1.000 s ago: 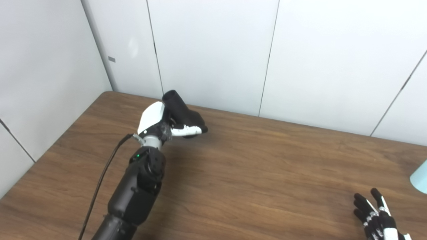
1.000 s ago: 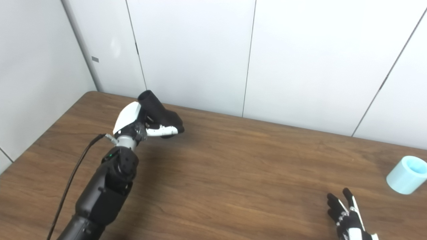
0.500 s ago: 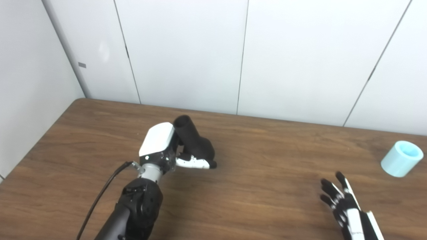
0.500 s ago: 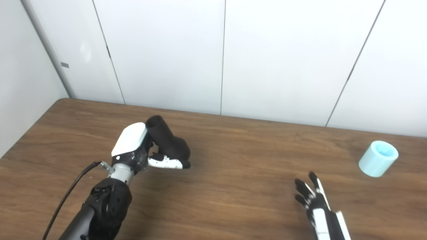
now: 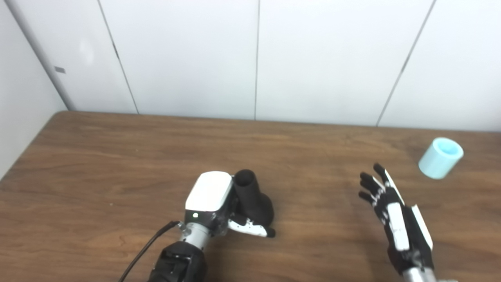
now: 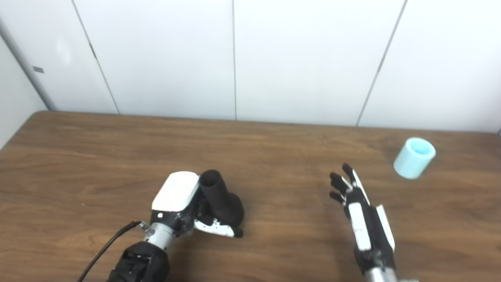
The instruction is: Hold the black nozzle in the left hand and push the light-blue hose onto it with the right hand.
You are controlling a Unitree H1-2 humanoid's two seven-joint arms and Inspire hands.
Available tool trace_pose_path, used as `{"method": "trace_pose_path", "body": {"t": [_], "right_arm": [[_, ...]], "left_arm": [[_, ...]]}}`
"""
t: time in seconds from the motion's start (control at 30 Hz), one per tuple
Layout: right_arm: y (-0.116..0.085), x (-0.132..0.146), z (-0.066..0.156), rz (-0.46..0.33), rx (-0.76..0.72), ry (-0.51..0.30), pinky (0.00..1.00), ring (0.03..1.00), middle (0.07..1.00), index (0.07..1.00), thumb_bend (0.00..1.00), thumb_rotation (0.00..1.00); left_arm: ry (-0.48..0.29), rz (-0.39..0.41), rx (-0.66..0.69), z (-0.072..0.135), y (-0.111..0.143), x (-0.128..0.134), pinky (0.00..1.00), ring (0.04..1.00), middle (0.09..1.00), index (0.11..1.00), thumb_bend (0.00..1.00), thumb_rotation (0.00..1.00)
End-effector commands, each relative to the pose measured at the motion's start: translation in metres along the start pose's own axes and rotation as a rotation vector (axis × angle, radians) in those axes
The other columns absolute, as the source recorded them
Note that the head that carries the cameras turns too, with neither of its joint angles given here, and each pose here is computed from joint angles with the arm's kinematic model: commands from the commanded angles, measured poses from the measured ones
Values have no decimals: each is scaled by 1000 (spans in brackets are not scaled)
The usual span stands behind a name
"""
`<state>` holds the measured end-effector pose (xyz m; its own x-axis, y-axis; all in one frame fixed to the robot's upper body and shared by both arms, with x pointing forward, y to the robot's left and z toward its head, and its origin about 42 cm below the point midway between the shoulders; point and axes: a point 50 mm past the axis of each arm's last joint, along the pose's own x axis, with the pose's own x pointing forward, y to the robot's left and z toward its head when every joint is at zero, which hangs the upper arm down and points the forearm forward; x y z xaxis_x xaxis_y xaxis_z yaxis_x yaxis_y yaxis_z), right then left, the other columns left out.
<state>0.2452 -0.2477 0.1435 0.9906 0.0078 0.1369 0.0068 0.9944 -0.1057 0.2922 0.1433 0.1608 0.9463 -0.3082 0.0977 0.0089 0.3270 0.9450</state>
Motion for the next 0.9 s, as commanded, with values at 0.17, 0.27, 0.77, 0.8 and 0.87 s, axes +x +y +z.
{"method": "trace_pose_path", "body": {"t": [0.17, 0.27, 0.77, 0.8, 0.87], "right_arm": [[-10, 10, 21, -19, -57, -100, 791, 856, 847, 910, 515, 1000], [-13, 11, 21, -34, -53, -105, 788, 860, 850, 908, 532, 1000], [-55, 35, 40, -41, -92, -183, 780, 848, 860, 868, 560, 739], [-56, 37, 48, -37, -109, -198, 776, 848, 858, 866, 557, 720], [-58, 41, 65, -41, -161, -215, 751, 836, 850, 861, 543, 685]], "left_arm": [[-87, -12, -1, 28, -20, -5, 558, 544, 442, 507, 523, 0], [-102, -13, -5, 34, -25, -6, 543, 535, 449, 503, 524, 0], [-82, -54, -18, 36, -47, -7, 504, 511, 442, 505, 523, 0], [-80, -55, -19, 35, -48, -7, 505, 512, 441, 505, 523, 0], [-76, -56, -20, 34, -48, -7, 493, 497, 429, 506, 522, 0]]}}
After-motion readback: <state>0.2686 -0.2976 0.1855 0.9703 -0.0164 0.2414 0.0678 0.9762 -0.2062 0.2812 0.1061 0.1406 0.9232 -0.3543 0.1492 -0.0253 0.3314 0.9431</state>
